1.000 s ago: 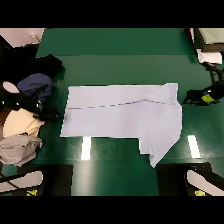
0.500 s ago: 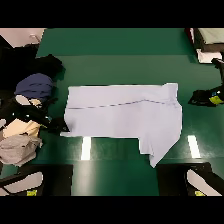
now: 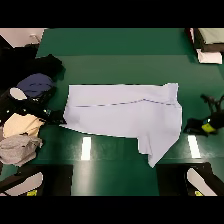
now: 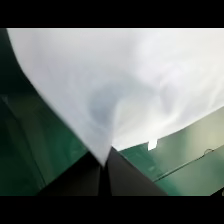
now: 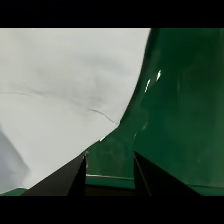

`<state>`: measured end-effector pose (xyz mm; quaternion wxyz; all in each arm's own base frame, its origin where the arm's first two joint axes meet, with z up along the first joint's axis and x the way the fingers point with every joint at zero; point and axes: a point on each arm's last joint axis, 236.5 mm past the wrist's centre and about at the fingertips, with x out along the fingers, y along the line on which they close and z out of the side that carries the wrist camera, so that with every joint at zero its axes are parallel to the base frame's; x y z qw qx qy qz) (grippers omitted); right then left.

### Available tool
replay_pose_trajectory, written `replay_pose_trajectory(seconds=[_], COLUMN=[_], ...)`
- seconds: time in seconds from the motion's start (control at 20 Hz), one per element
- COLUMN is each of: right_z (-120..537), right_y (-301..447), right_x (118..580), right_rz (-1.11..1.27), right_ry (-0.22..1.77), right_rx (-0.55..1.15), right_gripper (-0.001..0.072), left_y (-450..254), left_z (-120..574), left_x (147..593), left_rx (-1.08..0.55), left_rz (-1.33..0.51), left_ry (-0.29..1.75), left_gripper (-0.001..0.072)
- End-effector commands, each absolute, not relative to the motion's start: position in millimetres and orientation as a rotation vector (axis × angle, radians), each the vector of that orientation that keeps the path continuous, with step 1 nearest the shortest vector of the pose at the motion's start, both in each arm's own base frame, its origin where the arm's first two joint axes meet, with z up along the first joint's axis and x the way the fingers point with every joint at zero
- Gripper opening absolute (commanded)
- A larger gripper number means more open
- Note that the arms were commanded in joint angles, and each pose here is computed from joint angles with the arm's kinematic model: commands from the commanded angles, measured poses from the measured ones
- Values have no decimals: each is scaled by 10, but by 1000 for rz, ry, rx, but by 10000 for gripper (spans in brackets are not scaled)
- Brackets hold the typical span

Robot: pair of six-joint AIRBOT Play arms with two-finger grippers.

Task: Fold the shirts.

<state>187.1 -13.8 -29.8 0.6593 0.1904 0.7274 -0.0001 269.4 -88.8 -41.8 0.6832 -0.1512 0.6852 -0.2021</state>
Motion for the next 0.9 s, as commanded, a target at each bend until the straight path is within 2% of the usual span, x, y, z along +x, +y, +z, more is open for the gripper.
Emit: replay_pose_trajectory(seconds=[0.0, 0.25, 0.7, 0.75, 0.85], right_z=[-606, -861, -889, -893, -901], right_y=[141, 244, 171, 204, 289], right_x=[1533, 1490, 1712, 1720, 1729], right_rz=[54, 34, 9, 24, 64], right_ry=[1695, 1672, 1585, 1587, 1594], right_rx=[620, 678, 648, 625, 569], right_gripper=[349, 348, 335, 302, 107], left_y=[-937, -955, -964, -966, -968], left_z=[-238, -226, -221, -221, -219], left_x=[2780, 2780, 2787, 2786, 2774], left_rx=[-344, -352, -358, -361, -361], left_rz=[-472, -477, -478, -477, -480], left_ry=[1477, 1476, 1473, 1474, 1479], left_gripper=[23, 22, 23, 23, 23])
